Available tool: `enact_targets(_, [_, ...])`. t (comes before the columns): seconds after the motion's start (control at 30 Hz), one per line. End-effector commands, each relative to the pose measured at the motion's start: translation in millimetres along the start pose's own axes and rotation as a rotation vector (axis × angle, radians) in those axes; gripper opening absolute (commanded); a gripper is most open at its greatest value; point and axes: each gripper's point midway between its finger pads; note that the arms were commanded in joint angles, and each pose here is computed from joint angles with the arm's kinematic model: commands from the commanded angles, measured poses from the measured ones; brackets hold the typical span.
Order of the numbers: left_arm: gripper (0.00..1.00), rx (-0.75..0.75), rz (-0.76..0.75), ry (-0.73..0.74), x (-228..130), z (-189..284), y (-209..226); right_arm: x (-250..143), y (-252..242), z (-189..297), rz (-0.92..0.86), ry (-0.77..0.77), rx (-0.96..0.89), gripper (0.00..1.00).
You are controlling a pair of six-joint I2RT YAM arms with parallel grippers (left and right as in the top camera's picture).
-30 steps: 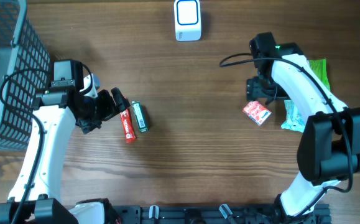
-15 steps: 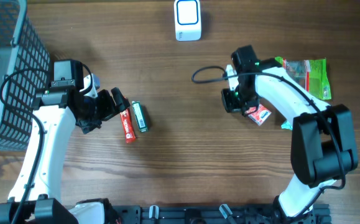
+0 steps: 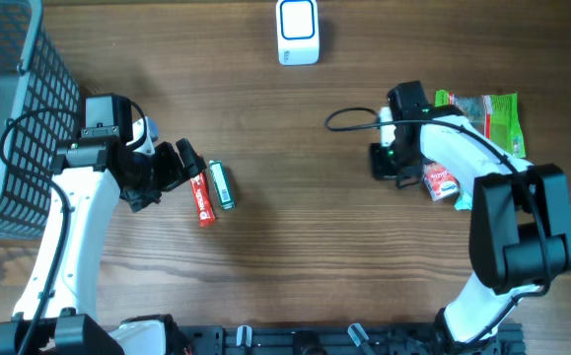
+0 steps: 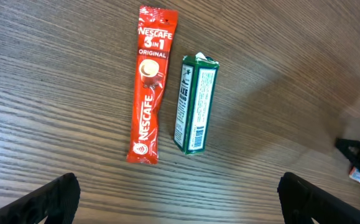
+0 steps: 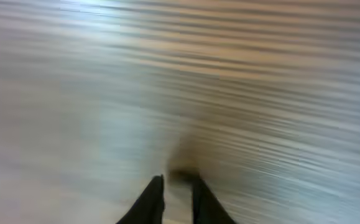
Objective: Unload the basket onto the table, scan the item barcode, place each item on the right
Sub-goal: 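Reach the right gripper to the green box and grasp it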
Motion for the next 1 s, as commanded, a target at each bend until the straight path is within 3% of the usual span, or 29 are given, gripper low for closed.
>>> enact_targets(0.0, [1.0, -0.011, -0.007, -0.005, -1, 2, -3, -18, 101, 1, 0.121, 0.054, 0.358, 0.22])
enact_targets(0.07, [1.0, -0.011, -0.007, -0.005, -1, 2, -3, -20, 136, -3, 0.127, 0.029, 0.39, 0.29])
enact_targets(0.1, [1.0, -0.01, -0.006, -0.004, -1, 2, -3, -20, 148, -4, 0.121, 0.017, 0.403, 0.46])
enact_targets(0.13, [1.0, -0.01, -0.006, -0.004, -1, 2, -3, -18, 166, -4, 0.092, -0.004, 0.422, 0.84])
enact_targets(0.17, [1.0, -0.01, -0.006, -0.004, -1, 2, -3, -20, 180, -5, 0.088, -0.014, 0.444, 0.92])
enact_targets(0.27, [1.0, -0.01, -0.006, -0.004, -1, 2, -3, -31, 211, -9, 0.141, -0.041, 0.46, 0.99])
enact_targets(0.47, [1.0, -0.01, -0.006, -0.004, -1, 2, -3, -46, 226, -25, 0.216, -0.134, 0.318, 0.99])
enact_targets(0.7, [1.0, -0.007, -0.009, -0.005, -1, 2, -2, -72, 262, -26, 0.424, -0.171, 0.353, 0.95])
enact_targets(0.77, [1.0, 0.146, 0.007, -0.048, 7, 5, 26, -72, 262, -26, 0.426, -0.174, 0.348, 0.94])
enact_targets(0.83, [1.0, 0.296, 0.136, -0.108, 16, 15, 63, -71, 263, -26, 0.427, -0.179, 0.351, 0.93])
enact_targets(0.97, [1.0, 0.36, 0.256, -0.149, 22, 29, 103, -58, 266, -25, 0.437, -0.287, 0.288, 0.72])
Point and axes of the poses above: each gripper's point midway between its finger pads, its own z axis back along the fingers, its own y axis along the line the jaws close on, x = y × z, and after that the axes turned 8 degrees about -z, right-handed
